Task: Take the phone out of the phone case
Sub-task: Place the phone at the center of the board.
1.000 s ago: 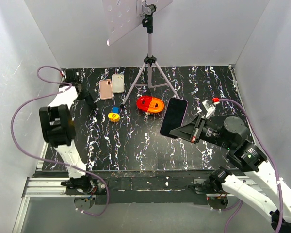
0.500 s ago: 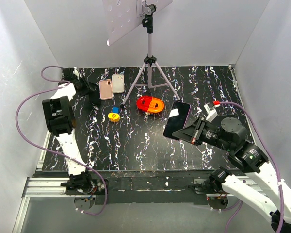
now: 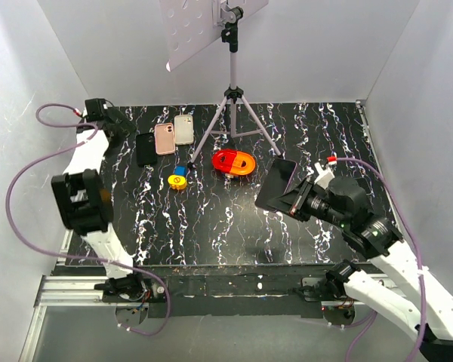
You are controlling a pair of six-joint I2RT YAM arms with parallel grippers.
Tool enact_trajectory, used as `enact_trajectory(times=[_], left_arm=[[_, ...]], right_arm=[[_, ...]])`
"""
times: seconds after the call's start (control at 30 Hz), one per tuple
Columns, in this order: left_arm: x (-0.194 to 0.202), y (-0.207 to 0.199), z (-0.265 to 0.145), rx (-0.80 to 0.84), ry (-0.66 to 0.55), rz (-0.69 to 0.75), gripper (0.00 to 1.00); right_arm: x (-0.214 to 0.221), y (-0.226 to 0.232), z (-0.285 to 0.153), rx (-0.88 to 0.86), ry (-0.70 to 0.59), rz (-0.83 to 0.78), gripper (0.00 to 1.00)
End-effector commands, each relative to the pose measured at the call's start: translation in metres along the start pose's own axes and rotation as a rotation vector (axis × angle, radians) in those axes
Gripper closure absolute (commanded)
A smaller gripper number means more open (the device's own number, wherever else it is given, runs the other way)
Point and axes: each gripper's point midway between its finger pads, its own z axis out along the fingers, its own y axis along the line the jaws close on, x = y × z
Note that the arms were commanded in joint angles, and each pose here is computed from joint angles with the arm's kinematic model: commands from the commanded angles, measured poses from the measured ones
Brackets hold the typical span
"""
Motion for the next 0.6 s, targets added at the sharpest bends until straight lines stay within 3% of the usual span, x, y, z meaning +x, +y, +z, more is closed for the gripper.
enact_trajectory(times=[0.0,0.13,0.3,0.57], left_arm=[[0.017,-0.033,-0.075,0.132,-0.056,-0.082,0.02],[0.058,-0.069,-0.110,0.302,-0.022,-0.010,0.02],[0.119,-0.118,-0.137,0.479,0.049,0.179,0.02],[0.150,-0.138,-0.146,0.646,0.217,0.110,0.02]], right_arm=[[-0.030,-0.049,0.022,0.166,-0.103,0.090,0.99],[-0.051,-0.122,0.022,0.348,-0.156,0.233,0.99],[-0.091,-0.169,0.017,0.402,-0.263,0.339,0.99],[-0.201,-0.219,0.011,0.506,-0.578,0.419,0.99]])
